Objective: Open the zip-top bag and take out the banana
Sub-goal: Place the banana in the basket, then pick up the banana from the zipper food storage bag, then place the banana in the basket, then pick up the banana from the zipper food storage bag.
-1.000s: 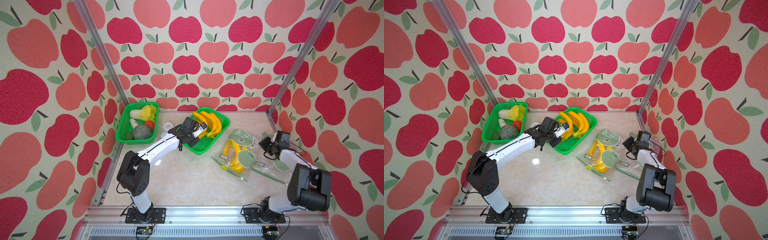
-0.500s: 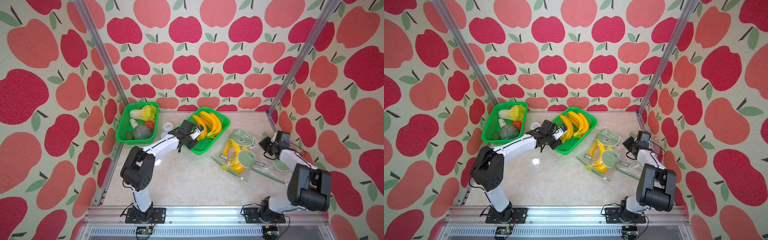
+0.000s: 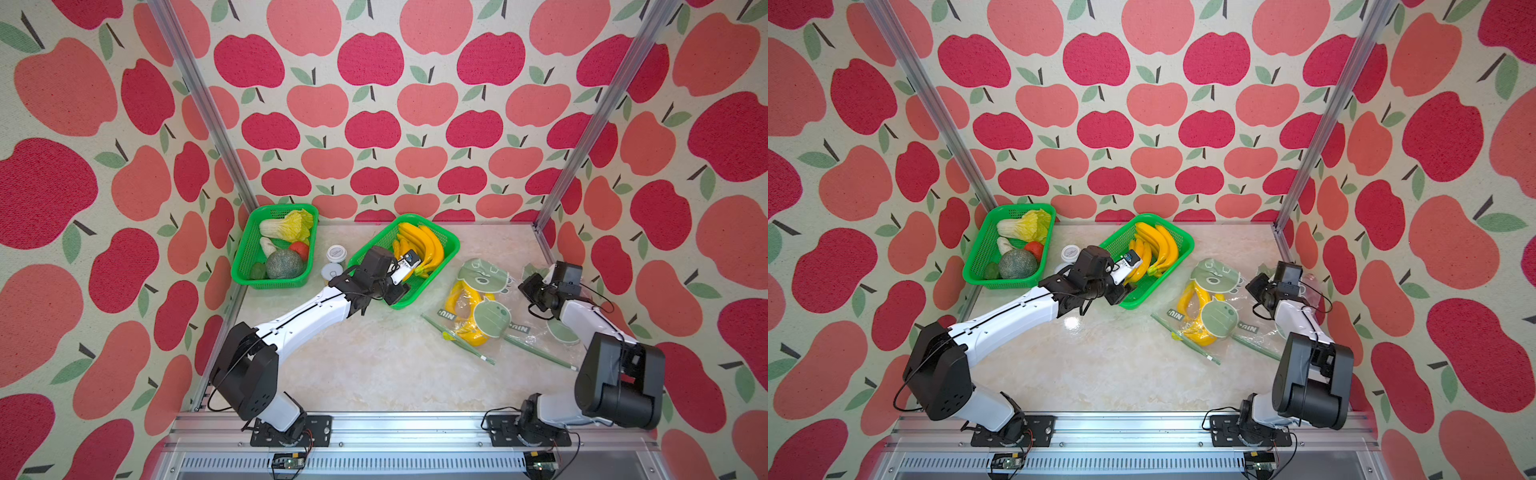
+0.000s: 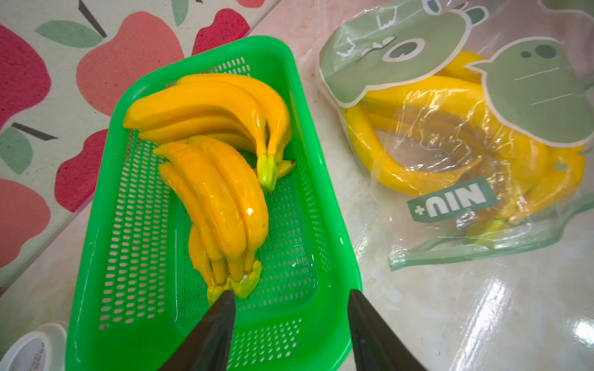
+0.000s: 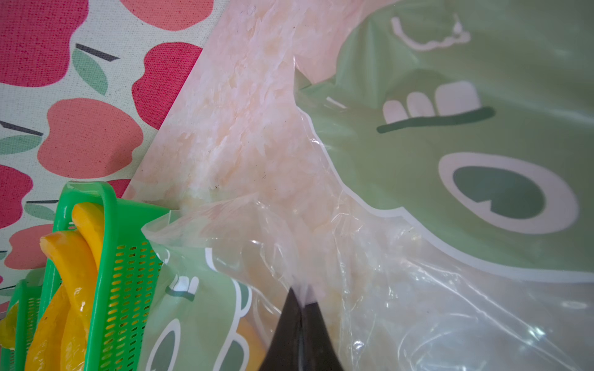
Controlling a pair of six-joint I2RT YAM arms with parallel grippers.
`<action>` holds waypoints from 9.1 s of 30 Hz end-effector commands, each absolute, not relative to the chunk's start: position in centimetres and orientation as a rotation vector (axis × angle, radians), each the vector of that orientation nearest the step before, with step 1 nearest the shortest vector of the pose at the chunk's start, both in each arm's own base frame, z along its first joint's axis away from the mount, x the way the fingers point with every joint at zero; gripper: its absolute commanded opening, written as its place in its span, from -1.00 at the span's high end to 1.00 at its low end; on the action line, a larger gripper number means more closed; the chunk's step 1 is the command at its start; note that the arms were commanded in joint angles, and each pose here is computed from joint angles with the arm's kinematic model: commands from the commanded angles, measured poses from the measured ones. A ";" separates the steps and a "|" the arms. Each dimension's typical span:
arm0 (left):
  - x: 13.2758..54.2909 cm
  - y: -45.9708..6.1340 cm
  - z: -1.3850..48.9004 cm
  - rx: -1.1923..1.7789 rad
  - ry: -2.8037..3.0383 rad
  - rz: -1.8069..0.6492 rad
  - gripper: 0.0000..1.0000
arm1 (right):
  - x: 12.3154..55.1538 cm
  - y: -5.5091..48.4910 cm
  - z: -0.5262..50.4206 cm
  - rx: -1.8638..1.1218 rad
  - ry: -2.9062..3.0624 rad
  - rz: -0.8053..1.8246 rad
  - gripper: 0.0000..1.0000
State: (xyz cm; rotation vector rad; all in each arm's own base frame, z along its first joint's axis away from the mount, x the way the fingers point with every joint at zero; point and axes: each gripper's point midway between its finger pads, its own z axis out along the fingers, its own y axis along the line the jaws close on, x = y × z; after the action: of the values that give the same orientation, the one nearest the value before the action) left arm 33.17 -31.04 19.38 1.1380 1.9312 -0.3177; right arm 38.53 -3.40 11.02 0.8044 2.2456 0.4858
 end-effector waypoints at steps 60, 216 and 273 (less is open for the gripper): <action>19.5 -46.6 7.3 1.686 1.737 -0.685 0.71 | 35.9 -0.8 12.9 0.769 2.229 0.772 -0.38; 18.7 -42.3 13.3 1.550 1.825 -0.712 0.00 | 36.7 -3.8 9.8 0.929 2.281 0.537 1.00; 36.1 -43.8 2.9 0.904 2.293 -0.192 0.34 | 33.4 -0.9 6.3 0.892 2.367 0.541 1.00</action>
State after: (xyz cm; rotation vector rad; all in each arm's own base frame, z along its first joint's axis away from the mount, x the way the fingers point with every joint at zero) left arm 36.61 -43.77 2.93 0.8949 2.2710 -0.1879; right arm 33.60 -1.15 6.48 0.9085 2.3619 0.5460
